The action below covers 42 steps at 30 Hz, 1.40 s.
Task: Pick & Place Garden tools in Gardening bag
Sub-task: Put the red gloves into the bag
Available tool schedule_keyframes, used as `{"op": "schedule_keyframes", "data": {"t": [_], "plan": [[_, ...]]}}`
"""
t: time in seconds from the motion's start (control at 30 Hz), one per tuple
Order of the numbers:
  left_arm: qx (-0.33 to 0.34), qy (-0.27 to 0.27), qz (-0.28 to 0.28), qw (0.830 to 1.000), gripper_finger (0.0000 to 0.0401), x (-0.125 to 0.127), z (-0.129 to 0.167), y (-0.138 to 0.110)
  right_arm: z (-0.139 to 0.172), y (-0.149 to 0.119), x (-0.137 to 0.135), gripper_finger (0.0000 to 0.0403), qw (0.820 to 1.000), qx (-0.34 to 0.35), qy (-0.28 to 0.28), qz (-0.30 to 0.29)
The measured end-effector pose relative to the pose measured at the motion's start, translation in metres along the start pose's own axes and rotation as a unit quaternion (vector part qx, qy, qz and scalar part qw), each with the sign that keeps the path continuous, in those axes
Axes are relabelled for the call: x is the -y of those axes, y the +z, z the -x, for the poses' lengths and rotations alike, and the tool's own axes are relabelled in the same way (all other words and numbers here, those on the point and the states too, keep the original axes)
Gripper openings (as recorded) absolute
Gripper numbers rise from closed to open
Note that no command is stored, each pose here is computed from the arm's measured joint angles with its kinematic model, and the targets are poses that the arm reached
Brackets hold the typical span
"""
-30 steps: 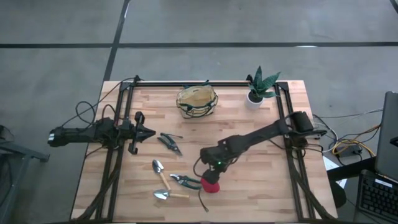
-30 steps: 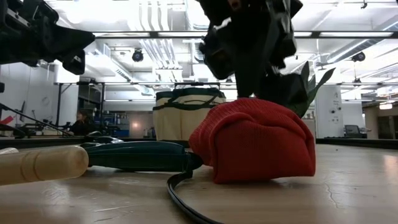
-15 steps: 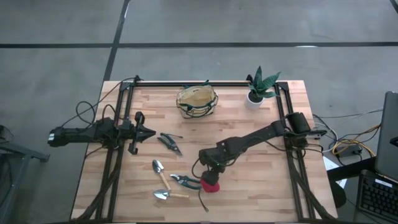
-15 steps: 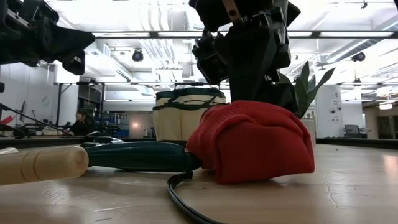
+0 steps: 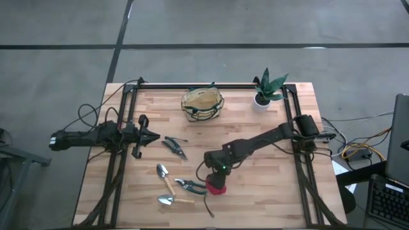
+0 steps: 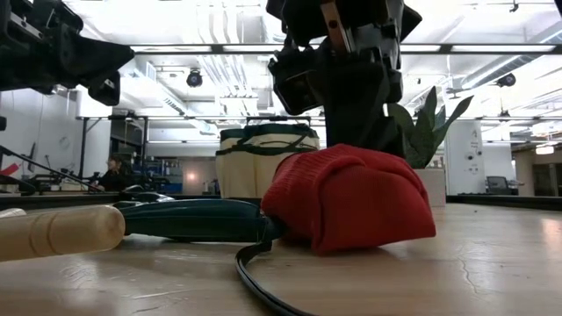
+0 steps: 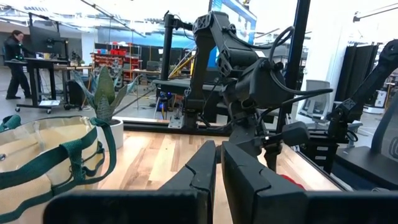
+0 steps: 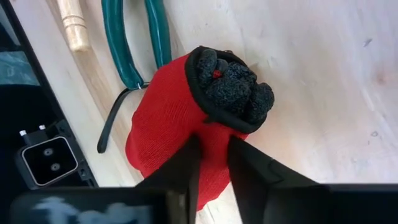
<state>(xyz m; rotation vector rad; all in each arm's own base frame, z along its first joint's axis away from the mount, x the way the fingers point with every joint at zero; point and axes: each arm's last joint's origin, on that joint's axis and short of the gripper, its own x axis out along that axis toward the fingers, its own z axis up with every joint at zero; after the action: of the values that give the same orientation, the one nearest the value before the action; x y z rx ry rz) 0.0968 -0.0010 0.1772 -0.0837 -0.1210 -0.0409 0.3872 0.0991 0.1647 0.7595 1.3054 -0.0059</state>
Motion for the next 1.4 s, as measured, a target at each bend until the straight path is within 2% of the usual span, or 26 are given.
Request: {"op": "schedule_keyframes", "data": {"t": [0.23, 0.43, 0.63, 0.87, 0.97, 1.13, 1.4], "plan": [[0.000, 0.000, 0.000, 1.000, 0.0030, 0.000, 0.000, 0.000, 0.002, 0.003, 0.003, 0.0014, 1.000, 0.003, 0.000, -0.002], [0.000, 0.000, 0.000, 1.000, 0.0030, 0.000, 0.000, 0.000, 0.014, 0.009, 0.007, 0.0013, 1.000, 0.014, 0.004, -0.010], [-0.001, 0.000, 0.000, 1.000, 0.0030, 0.000, 0.000, 0.000, 0.041, 0.020, 0.012, 0.0013, 0.998, 0.047, 0.019, -0.022], [-0.001, 0.000, 0.000, 1.000, 0.0030, 0.000, 0.000, 0.000, 0.086, 0.036, 0.026, 0.0013, 0.991, 0.133, 0.010, -0.033], [-0.001, 0.000, 0.000, 1.000, 0.0030, 0.000, 0.000, 0.000, 0.107, 0.044, 0.036, 0.0013, 0.982, 0.184, -0.010, -0.041], [-0.001, 0.000, 0.000, 1.000, 0.0030, 0.000, 0.000, 0.000, 0.146, 0.056, 0.055, 0.0013, 0.957, 0.278, -0.040, -0.070], [0.000, 0.000, 0.000, 1.000, 0.0030, 0.000, 0.000, 0.000, 0.198, 0.076, 0.083, 0.0013, 0.913, 0.400, -0.038, -0.072]]}}
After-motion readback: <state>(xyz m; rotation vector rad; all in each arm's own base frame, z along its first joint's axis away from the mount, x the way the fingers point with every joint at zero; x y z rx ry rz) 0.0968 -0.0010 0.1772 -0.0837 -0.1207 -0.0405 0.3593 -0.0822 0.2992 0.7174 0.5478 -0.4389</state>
